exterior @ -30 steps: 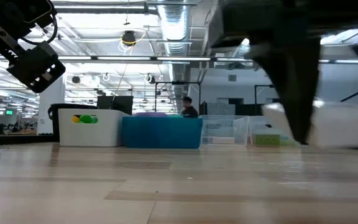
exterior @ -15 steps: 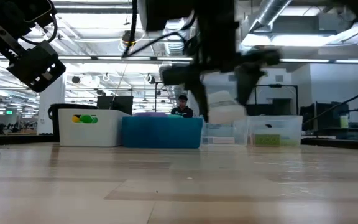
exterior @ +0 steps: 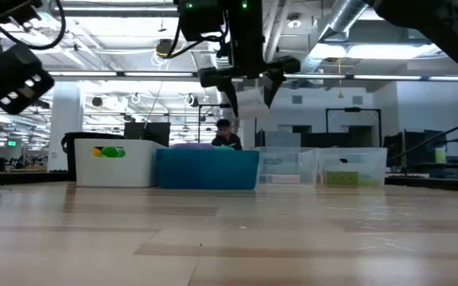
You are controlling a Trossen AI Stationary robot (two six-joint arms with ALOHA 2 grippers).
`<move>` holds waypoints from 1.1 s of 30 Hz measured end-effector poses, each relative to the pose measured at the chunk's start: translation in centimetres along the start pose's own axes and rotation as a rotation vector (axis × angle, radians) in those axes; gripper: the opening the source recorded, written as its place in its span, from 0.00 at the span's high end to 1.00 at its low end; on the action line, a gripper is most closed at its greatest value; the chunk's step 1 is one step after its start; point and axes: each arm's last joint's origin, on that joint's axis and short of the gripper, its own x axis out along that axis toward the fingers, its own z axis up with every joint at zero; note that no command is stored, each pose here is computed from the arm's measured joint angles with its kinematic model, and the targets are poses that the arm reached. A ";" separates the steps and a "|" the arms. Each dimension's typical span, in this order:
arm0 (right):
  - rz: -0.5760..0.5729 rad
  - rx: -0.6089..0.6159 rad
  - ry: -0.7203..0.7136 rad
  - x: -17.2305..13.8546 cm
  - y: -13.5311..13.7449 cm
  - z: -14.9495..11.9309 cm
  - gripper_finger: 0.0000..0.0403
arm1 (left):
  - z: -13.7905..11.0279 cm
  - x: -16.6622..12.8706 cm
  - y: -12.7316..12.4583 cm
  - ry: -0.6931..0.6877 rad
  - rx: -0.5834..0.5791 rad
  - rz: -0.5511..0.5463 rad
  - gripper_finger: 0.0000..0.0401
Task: Pick & Place Toys
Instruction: Put the white game card into the left transparent bin, then return to Home Position
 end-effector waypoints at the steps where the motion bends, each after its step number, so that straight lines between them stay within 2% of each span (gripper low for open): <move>1: 0.002 0.004 0.000 0.2 -0.2 0.8 0.33 | -0.2 -0.1 -0.3 -0.009 -0.001 0.010 0.25; 8: -0.051 0.014 0.035 3.3 -1.9 5.2 0.33 | -1.3 -0.7 -1.8 -0.050 -0.029 0.041 0.25; 14: -0.064 -0.051 0.105 5.2 -3.0 7.1 0.31 | -1.9 -1.1 -2.7 -0.052 -0.042 0.021 0.25; 18: -0.036 -0.154 0.149 5.3 -3.0 7.1 0.14 | -2.0 -1.3 -3.1 -0.060 -0.045 0.001 0.25; 21: -0.028 -0.155 0.161 5.2 -2.9 7.0 0.04 | -2.0 -1.3 -3.1 -0.059 -0.045 -0.001 0.25; 28: 0.046 -0.154 0.280 4.8 -2.6 6.4 0.07 | -2.0 -1.3 -3.1 -0.060 -0.035 -0.001 0.25; 30: 0.095 -0.174 0.321 3.6 -2.4 5.7 0.07 | -2.0 -1.3 -3.0 -0.061 -0.013 0.003 0.25; 33: 0.141 -0.248 0.308 1.3 -1.4 3.4 0.07 | -1.9 -1.2 -2.9 -0.066 0.014 0.012 0.25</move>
